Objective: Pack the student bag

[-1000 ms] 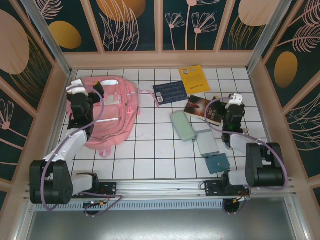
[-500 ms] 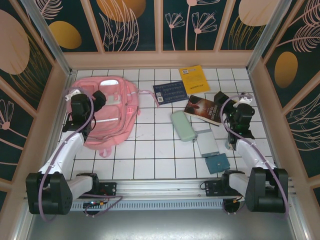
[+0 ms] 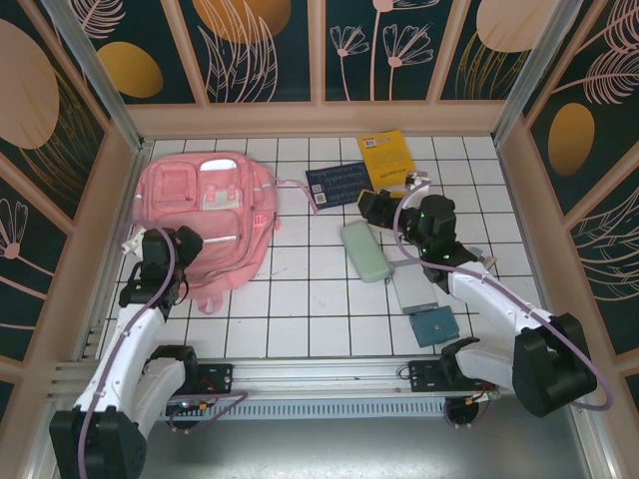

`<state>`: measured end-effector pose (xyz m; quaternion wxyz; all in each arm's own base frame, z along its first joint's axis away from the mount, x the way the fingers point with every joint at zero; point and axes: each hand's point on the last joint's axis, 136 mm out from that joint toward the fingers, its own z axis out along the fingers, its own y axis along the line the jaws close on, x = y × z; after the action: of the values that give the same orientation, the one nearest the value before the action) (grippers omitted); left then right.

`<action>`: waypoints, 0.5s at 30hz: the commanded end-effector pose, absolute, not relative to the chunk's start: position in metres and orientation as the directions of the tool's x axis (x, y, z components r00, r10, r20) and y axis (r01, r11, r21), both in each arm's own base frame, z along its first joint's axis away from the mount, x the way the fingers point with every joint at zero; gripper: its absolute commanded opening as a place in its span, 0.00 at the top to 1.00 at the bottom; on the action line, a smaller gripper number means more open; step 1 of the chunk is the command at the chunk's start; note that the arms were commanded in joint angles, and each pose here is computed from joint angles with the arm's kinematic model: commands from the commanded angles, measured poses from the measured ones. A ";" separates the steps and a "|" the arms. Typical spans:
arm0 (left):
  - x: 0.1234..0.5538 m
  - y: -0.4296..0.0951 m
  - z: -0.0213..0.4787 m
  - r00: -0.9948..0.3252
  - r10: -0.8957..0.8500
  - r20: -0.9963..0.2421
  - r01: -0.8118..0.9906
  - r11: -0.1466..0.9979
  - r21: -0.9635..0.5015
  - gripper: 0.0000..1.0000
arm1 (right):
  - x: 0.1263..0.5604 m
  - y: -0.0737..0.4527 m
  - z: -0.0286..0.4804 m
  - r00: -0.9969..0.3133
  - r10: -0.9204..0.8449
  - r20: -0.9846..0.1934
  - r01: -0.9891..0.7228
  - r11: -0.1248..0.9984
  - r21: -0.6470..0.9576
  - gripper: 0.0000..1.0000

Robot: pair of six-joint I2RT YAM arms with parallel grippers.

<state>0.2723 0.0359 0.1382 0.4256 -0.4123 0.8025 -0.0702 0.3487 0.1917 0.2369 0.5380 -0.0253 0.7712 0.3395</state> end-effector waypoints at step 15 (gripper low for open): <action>0.274 -0.063 0.081 -0.550 -0.733 -0.400 -0.415 0.656 -0.631 0.19 | 0.343 0.270 0.227 -0.457 0.191 -0.869 -0.509 0.744 0.432 0.01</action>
<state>0.2683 -0.0227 0.0701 0.3429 -0.3703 0.8485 -0.1592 0.3364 0.2607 0.2074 0.4941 -0.0974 0.7957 0.3366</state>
